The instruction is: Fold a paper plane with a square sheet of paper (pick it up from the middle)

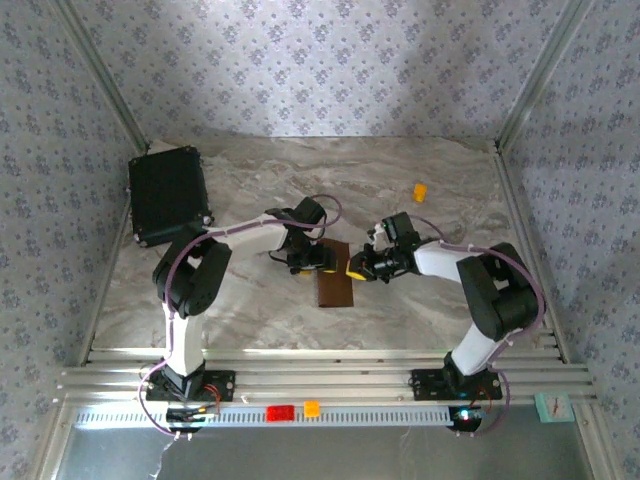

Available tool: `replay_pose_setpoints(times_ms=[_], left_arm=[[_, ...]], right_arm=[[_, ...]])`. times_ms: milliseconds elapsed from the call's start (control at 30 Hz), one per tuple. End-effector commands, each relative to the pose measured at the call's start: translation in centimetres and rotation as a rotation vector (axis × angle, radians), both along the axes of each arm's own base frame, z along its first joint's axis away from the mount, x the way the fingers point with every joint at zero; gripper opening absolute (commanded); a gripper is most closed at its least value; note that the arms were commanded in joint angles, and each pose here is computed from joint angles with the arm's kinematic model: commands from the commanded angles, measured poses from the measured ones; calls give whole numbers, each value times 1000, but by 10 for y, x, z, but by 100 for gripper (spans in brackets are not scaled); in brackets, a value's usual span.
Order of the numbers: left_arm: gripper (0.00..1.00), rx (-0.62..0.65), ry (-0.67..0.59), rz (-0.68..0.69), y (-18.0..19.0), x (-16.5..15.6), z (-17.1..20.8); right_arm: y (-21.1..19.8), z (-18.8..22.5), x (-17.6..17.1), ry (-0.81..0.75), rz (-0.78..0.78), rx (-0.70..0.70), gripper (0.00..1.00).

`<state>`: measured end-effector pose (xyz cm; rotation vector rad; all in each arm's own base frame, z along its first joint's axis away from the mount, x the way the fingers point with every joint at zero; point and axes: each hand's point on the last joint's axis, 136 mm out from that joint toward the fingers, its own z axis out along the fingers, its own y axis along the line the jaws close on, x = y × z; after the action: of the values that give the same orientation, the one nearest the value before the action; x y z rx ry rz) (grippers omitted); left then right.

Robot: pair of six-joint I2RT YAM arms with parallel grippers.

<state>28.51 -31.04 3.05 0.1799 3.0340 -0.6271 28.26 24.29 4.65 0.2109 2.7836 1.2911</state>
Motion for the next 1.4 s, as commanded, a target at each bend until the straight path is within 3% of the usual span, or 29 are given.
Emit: replay_pose_setpoints(times_ms=[0,300,533,833,1100,1367], left_arm=[[66,67,53,-13,6,-12,-24],[66,72,48,-33,1,-14,-21],[68,19,-22,-19,-5,-6,9],[68,-289,-123,81,-5,4,56],[61,-355,-94,51,-5,1,47],[60,-299,-75,63,-6,10,27]], right_arm=[[8,-4,8,8,-2,-6,8],[0,-42,-1,96,0,-100,9],[-17,-66,-26,148,-26,-222,8],[-6,-69,-40,195,-179,-145,4],[-3,-64,-37,188,-196,-115,3],[-6,-65,-38,187,-203,-107,3]])
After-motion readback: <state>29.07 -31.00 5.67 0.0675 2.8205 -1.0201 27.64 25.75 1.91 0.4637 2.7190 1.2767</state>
